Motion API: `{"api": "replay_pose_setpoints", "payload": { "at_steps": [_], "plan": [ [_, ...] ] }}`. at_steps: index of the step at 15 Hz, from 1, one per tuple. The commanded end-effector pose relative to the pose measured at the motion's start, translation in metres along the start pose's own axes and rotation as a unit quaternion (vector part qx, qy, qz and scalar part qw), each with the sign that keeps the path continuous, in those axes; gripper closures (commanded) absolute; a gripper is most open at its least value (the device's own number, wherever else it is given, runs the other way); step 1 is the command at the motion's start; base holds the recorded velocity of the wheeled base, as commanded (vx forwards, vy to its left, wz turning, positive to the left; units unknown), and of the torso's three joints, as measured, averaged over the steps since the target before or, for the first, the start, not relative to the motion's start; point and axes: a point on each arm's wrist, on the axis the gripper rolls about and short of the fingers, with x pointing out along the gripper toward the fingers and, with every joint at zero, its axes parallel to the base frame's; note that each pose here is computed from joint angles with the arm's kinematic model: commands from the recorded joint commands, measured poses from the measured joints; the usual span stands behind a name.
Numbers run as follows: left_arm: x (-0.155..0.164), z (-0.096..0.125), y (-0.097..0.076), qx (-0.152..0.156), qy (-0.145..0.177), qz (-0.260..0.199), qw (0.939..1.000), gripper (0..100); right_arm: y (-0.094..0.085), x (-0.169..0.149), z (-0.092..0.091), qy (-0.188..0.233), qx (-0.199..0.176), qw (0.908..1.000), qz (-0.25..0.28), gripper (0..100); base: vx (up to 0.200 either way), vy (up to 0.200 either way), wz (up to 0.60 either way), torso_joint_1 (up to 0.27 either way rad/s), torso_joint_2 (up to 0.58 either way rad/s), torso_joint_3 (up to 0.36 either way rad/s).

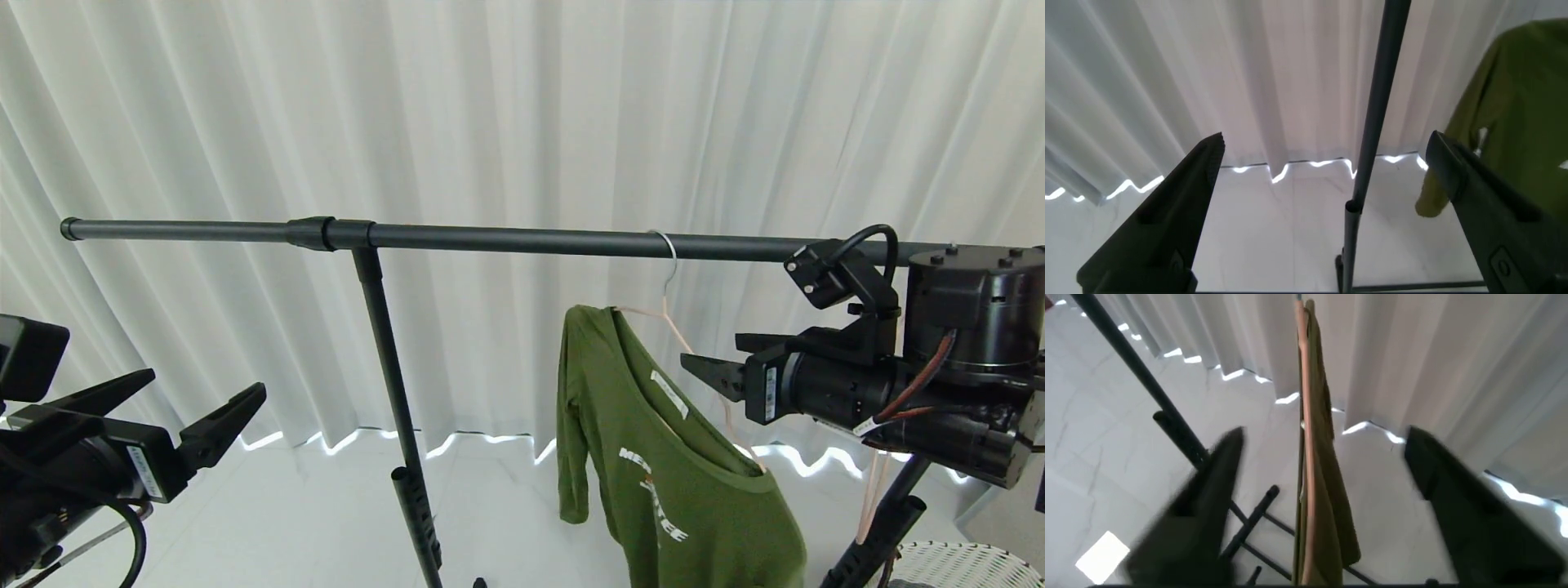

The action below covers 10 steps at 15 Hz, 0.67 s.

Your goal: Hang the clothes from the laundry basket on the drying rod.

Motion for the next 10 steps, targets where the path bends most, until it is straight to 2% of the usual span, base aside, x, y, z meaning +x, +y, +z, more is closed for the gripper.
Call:
{"api": "replay_pose_setpoints", "payload": {
  "at_steps": [1, 3, 5, 9, 10],
  "plan": [
    [-0.001, 0.001, 0.0, 0.001, -0.003, 0.0, 1.0, 0, 0.0, -0.011, 0.004, -0.016, 0.003, 0.9999, 0.004, 0, 0.0, 0.0, 0.0, 0.0, 0.0, 0.0],
    [-0.001, 0.001, 0.0, 0.001, -0.004, 0.0, 1.0, 0, 0.0, -0.035, 0.008, -0.039, 0.004, 0.9992, 0.009, 0, 0.0, 0.0, 0.0, 0.0, 0.0, 0.0],
    [0.001, 0.0, 0.0, 0.002, 0.0, 0.0, 1.0, 0, -0.008, -0.063, 0.002, -0.05, 0.003, 0.9987, 0.007, 0, 0.0, 0.0, 0.0, 0.0, 0.0, 0.0],
    [-0.003, -0.012, -0.001, -0.001, 0.021, 0.001, 0.9998, 0, -0.019, -0.118, -0.04, -0.003, -0.04, 0.999, -0.019, 0, 0.0, 0.0, 0.0, 0.0, 0.0, 0.0],
    [-0.004, -0.014, -0.002, -0.002, 0.025, 0.001, 0.9997, 0, -0.019, -0.129, -0.044, -0.001, -0.041, 0.9989, -0.02, 0, 0.0, 0.0, 0.0, 0.0, 0.0, 0.0]
  ]
}}
